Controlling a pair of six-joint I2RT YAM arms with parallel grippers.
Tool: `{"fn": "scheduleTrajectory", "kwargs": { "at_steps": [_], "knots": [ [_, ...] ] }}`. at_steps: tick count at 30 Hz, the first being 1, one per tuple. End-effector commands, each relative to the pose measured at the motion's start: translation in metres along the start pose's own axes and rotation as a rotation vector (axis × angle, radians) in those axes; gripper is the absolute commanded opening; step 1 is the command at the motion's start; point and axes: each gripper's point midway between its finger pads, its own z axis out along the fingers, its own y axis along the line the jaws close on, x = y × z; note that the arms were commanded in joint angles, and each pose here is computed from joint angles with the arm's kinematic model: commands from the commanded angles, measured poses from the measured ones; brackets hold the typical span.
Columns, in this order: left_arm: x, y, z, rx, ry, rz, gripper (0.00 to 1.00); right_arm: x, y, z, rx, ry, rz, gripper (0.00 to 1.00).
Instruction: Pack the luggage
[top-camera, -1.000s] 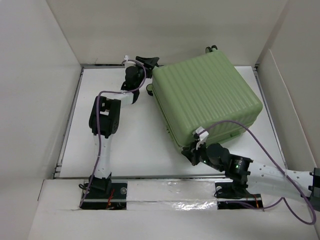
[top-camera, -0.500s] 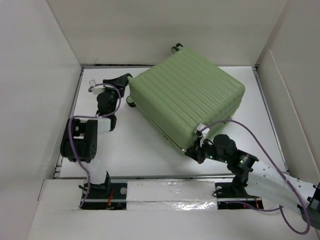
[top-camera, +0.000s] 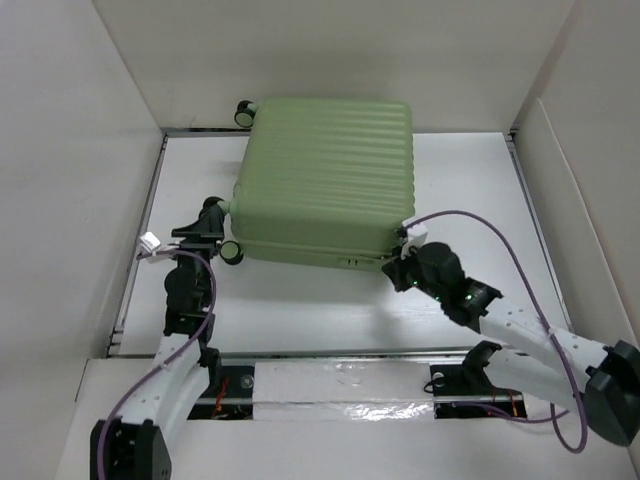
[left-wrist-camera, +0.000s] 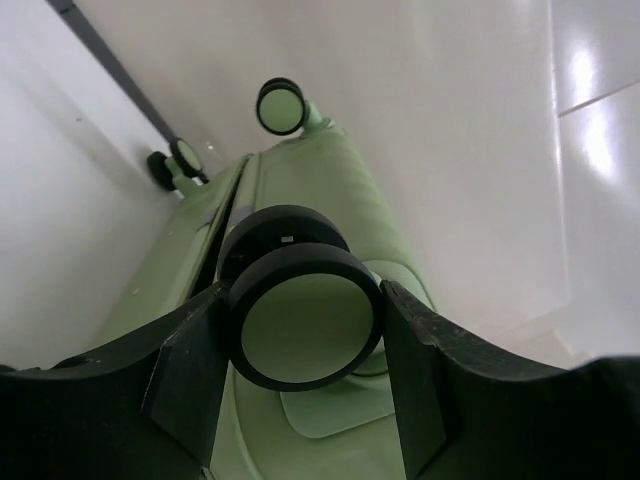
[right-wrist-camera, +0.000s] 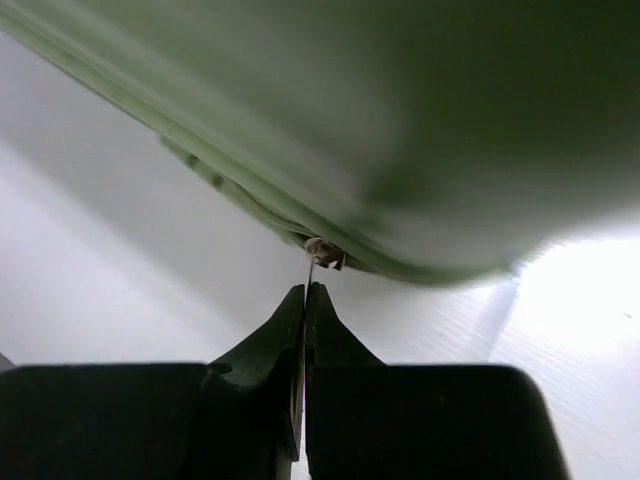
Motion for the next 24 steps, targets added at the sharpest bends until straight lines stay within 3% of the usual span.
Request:
{"fn": "scheduleTrajectory", "kwargs": {
  "at_steps": [1, 4, 10, 14, 18, 19, 24],
  "knots": [
    [0.048, -0.011, -0.034, 0.116, 0.263, 0.092, 0.0, -0.066, 0.097, 0.004, -0.252, -0.288, 0.07, 0.0],
    [0.063, 0.002, -0.047, 0.116, 0.338, 0.099, 0.0, -0.077, 0.145, 0.007, -0.281, -0.281, -0.006, 0.0],
    [0.079, 0.004, -0.058, 0.157, 0.419, 0.105, 0.0, -0.126, 0.171, 0.021, -0.312, -0.359, -0.055, 0.0],
    [0.088, -0.001, -0.064, 0.201, 0.471, 0.101, 0.0, -0.129, 0.189, 0.039, -0.367, -0.315, -0.117, 0.0],
    [0.094, -0.007, -0.074, 0.263, 0.517, 0.114, 0.0, -0.122, 0.142, 0.035, -0.307, -0.305, -0.109, 0.0],
    [0.095, -0.008, -0.076, 0.272, 0.526, 0.112, 0.0, -0.139, 0.112, 0.021, -0.257, -0.359, -0.085, 0.0],
    [0.113, -0.024, -0.08, 0.318, 0.568, 0.141, 0.0, -0.128, 0.034, -0.013, -0.129, -0.349, -0.089, 0.0]
  ]
}}
